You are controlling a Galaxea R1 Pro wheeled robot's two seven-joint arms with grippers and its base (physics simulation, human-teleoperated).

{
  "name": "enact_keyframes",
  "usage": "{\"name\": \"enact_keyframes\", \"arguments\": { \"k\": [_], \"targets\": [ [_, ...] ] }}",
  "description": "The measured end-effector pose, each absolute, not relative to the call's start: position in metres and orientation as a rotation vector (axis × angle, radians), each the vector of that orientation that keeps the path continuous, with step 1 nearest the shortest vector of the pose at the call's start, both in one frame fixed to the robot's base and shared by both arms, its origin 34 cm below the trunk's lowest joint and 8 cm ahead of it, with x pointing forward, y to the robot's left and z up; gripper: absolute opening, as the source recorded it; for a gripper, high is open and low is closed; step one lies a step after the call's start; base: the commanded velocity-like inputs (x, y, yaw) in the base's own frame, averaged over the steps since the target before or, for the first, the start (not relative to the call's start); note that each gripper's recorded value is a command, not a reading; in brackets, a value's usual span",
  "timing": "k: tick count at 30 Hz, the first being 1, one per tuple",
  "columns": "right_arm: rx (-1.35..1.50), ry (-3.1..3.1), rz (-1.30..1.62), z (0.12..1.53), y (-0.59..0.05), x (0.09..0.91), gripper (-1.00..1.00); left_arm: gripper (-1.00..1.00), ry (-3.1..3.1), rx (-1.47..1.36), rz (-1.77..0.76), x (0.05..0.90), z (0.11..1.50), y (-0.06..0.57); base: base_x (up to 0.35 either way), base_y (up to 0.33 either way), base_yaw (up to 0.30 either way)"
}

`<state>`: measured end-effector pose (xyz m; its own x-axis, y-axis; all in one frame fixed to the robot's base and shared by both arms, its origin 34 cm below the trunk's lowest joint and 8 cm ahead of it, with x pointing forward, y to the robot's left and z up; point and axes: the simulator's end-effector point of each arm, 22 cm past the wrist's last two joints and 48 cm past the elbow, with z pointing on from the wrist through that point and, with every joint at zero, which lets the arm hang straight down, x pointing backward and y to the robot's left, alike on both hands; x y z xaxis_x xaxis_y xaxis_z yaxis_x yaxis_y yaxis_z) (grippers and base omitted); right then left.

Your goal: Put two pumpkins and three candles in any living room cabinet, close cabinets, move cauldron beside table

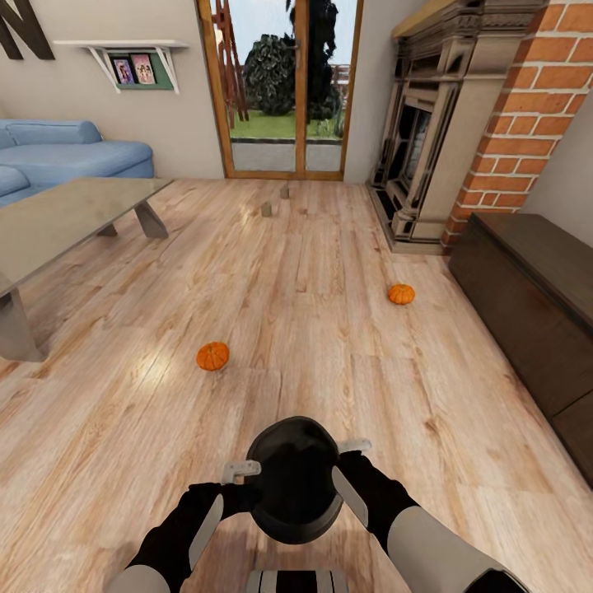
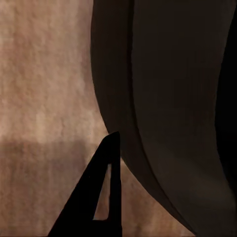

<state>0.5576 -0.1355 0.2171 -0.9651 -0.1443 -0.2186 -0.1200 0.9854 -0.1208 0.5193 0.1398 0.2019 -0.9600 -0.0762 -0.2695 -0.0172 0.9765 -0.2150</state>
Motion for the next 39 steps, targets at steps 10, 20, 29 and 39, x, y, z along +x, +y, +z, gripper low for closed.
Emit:
{"name": "enact_keyframes", "arguments": {
  "k": [10, 20, 29, 39],
  "targets": [
    [-0.186, 2.903, -0.141, 0.218, -0.135, 0.559, -1.0, -1.0, 2.846, -0.059, -0.295, 0.519, 0.201, 0.141, 0.0, 0.0, 0.0],
    [-0.188, 2.878, -0.159, 0.23, -0.136, 0.567, -1.0, -1.0, 2.824, -0.072, -0.311, 0.525, 0.211, 0.14, 0.0, 0.0, 0.0],
    [-0.178, 2.841, -0.161, 0.249, -0.136, 0.576, -1.0, -1.0, 2.788, -0.065, -0.309, 0.536, 0.229, 0.139, 0.0, 0.0, 0.0],
    [-0.164, 2.801, -0.16, 0.27, -0.136, 0.586, -1.0, -1.0, 2.747, -0.055, -0.305, 0.547, 0.249, 0.14, 0.0, 0.0, 0.0]
  ]
}}
